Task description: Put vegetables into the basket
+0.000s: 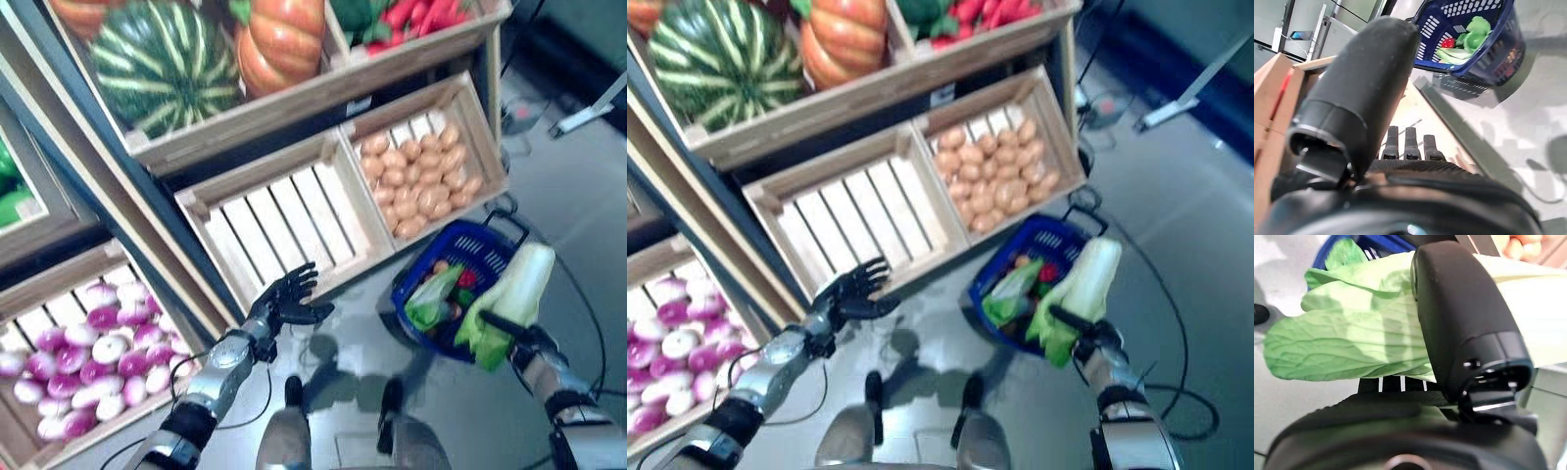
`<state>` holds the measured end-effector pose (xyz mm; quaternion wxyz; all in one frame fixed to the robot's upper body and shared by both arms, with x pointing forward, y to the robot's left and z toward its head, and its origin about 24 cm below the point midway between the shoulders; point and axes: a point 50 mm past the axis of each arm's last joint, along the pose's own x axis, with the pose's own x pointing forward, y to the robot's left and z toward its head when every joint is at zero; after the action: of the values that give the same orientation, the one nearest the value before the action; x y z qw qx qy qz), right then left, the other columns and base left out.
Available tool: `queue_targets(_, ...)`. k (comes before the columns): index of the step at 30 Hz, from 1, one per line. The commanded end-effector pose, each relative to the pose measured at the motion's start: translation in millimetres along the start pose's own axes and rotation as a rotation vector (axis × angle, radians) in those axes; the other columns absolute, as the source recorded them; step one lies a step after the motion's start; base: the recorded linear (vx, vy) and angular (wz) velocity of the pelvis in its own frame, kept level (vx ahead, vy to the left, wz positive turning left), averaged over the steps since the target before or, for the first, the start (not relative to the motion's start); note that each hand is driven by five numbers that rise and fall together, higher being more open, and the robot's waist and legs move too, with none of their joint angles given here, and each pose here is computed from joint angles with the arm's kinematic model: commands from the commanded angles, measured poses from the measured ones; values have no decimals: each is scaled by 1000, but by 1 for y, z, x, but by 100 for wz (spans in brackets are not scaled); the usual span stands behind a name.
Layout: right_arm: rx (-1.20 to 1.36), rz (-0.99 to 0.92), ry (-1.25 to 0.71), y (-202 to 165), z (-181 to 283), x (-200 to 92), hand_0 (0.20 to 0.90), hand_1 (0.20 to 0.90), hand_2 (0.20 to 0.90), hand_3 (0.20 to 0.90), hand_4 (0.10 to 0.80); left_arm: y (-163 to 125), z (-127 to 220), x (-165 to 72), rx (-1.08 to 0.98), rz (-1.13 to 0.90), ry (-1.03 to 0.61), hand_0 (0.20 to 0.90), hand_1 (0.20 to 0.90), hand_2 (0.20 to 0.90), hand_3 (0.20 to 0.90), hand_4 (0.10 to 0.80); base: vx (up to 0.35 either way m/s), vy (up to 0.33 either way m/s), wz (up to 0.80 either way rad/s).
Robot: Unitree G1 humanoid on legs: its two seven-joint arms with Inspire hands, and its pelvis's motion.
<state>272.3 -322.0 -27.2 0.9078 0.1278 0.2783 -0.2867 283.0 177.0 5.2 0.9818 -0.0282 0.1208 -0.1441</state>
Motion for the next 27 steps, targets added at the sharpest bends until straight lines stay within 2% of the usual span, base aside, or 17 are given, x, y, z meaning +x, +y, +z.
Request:
queue_targets(1, 44, 16, -256, 16, 63, -3, 300, 300, 300, 300, 400, -15, 64, 8, -26, -57, -344, 900, 900, 900, 900, 800, -111, 61, 2)
queue_targets(15, 68, 17, -330, 16, 101, -5, 300, 300, 300, 300, 400, -40, 110, 3, -86, -154, -610, 900, 900, 900, 900, 800, -87, 29, 9)
queue_targets(16, 86, 0, -340, 13, 104, -5, 900, 900, 900, 900, 800, -42, 112, 3, -89, -162, -623, 900, 900, 900, 900, 800, 18, -7, 8)
queue_targets(27, 118, -6, -412, 11, 124, -10, 900, 900, 900, 900, 800, -45, 110, 2, -74, -170, -617, 900, 900, 900, 900, 800, -13, 2, 5)
